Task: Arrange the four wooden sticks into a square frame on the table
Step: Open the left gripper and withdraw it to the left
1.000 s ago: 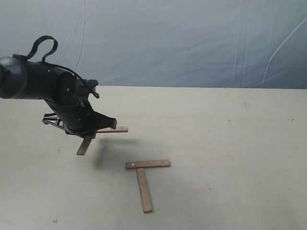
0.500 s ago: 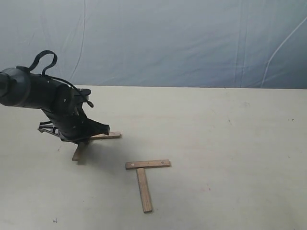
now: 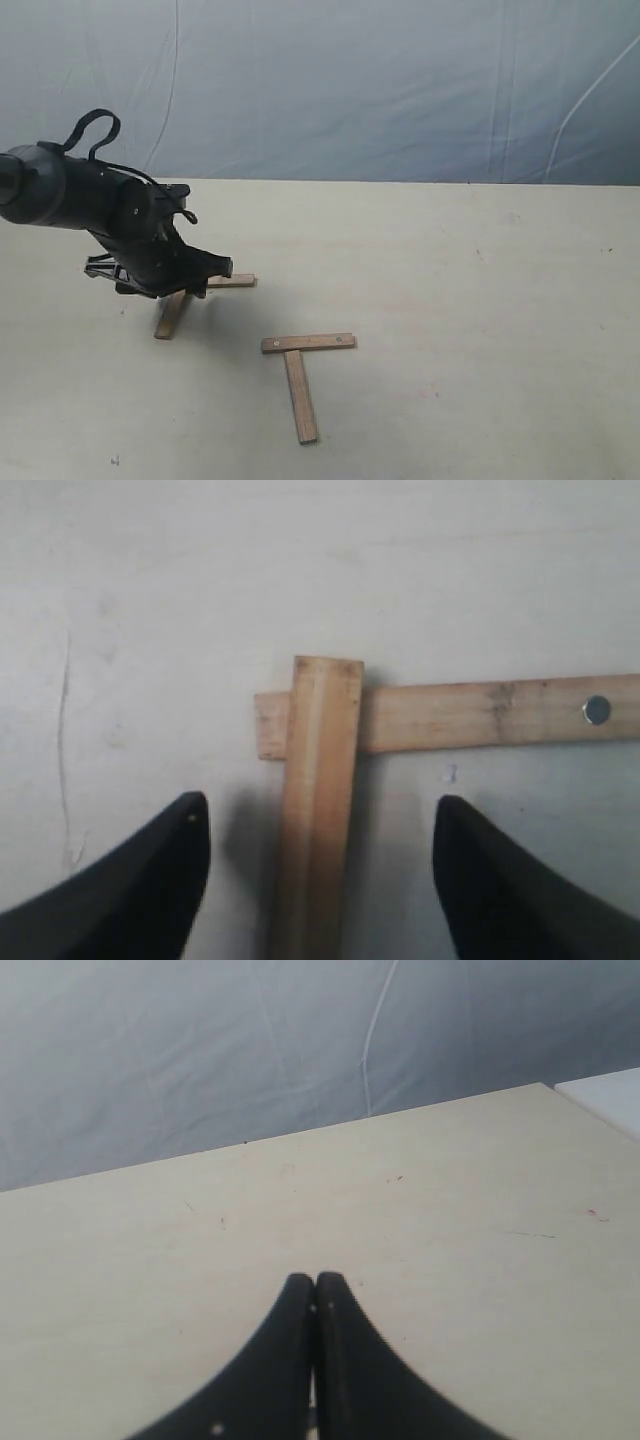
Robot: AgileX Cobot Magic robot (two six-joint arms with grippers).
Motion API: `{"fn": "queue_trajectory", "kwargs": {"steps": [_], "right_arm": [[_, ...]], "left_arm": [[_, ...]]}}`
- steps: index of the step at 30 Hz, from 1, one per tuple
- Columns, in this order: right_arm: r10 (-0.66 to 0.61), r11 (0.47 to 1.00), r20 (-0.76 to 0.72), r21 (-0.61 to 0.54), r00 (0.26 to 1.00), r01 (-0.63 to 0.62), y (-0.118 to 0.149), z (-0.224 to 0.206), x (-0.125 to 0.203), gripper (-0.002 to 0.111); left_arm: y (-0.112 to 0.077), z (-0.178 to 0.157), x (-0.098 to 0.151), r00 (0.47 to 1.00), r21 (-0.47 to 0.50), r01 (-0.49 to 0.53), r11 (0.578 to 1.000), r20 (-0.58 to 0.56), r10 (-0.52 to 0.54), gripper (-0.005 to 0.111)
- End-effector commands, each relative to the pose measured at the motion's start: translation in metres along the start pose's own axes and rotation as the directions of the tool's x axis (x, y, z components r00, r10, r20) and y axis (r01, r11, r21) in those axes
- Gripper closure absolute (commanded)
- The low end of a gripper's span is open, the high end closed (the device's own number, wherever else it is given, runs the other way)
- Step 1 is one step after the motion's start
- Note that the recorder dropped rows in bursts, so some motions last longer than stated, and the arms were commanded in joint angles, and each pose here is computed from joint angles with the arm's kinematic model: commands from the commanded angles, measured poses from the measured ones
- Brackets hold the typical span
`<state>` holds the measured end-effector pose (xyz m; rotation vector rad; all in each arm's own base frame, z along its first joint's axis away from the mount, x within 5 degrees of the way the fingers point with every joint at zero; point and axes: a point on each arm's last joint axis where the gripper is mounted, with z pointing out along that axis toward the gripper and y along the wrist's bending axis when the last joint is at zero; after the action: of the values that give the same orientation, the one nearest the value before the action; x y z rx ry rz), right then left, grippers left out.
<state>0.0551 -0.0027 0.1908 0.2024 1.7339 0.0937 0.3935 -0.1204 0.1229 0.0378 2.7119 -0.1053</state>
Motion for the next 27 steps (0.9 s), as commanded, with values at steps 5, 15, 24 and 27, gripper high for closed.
{"fn": "queue_trajectory", "kwargs": {"steps": [5,15,24,27], "right_arm": [[-0.006,1.0,0.005,-0.002,1.0,0.006,0.0,0.0,0.001,0.109],[-0.006,1.0,0.005,-0.002,1.0,0.006,0.0,0.0,0.001,0.109],[-0.006,1.0,0.005,-0.002,1.0,0.006,0.0,0.0,0.001,0.109],[-0.006,1.0,0.009,-0.003,1.0,0.006,0.0,0.0,0.0,0.109]], "left_arm": [[0.013,-0.066,-0.019,0.996,0.017,0.032,0.999,0.087,-0.033,0.106],[0.049,-0.149,0.036,0.946,0.103,0.087,0.991,0.302,-0.114,0.107],[0.067,-0.218,0.129,0.742,0.228,0.106,0.968,0.629,-0.23,0.107],[0.072,-0.228,0.161,0.682,0.259,0.1,0.961,0.686,-0.255,0.107]]}}
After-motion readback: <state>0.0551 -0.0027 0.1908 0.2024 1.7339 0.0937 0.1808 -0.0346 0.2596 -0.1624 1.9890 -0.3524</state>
